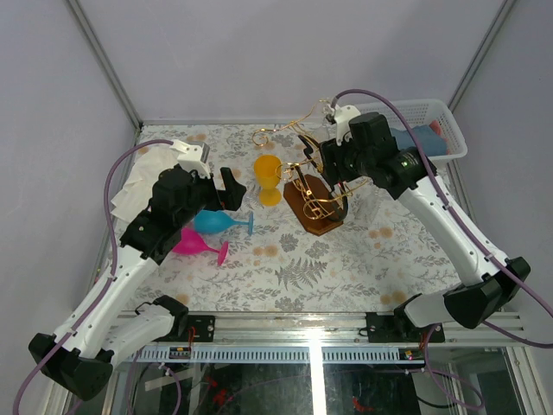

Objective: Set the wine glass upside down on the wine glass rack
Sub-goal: Adjust the wine rack at the center of the board.

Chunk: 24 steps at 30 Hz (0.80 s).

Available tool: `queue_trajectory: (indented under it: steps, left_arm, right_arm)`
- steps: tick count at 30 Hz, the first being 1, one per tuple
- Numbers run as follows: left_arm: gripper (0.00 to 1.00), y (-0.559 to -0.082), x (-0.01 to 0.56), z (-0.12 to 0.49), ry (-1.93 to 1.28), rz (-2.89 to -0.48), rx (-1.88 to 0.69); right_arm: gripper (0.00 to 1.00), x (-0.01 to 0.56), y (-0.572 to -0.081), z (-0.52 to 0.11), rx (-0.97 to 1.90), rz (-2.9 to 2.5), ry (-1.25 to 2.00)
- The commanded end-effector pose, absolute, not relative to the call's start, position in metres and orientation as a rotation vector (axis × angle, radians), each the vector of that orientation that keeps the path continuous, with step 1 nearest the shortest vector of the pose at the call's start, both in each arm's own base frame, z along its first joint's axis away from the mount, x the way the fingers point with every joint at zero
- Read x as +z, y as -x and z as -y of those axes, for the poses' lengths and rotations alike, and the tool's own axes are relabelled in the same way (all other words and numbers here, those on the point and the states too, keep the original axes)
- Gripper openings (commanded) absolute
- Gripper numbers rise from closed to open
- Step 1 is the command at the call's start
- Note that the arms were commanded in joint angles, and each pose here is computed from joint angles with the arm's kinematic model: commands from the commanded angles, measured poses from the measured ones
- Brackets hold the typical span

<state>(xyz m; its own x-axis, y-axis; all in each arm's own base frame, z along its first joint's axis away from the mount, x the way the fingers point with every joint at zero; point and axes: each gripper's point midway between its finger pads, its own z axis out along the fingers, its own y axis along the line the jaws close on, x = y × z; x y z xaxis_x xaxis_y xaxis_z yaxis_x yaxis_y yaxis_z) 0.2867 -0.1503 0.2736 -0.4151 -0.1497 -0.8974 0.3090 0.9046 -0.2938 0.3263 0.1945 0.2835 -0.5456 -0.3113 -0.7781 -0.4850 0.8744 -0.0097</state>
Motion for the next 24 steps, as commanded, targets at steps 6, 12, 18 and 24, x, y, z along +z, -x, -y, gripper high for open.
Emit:
queue_trajectory:
  steps: [6, 12, 18, 24]
  left_arm:
    - [1.0, -0.293, 0.282, 0.149, -0.098, -1.891, -0.511]
    - [1.0, -0.293, 0.281, 0.149, -0.099, -1.895, -0.512]
    - [1.0, -0.294, 0.281, 0.149, -0.1, -1.896, -0.514]
    - [1.0, -0.295, 0.28, 0.149, -0.098, -1.898, -0.513]
  right_arm:
    - [0.66, 0.314, -0.338, -0.183, 0.257, -2.126, 0.28]
    - [0.62, 0.308, -0.341, -0.197, 0.286, -2.125, 0.3]
    - [0.6, 0.299, -0.341, -0.212, 0.326, -2.13, 0.391]
    - [0.55, 0.292, -0.343, -0.214, 0.308, -2.107, 0.467]
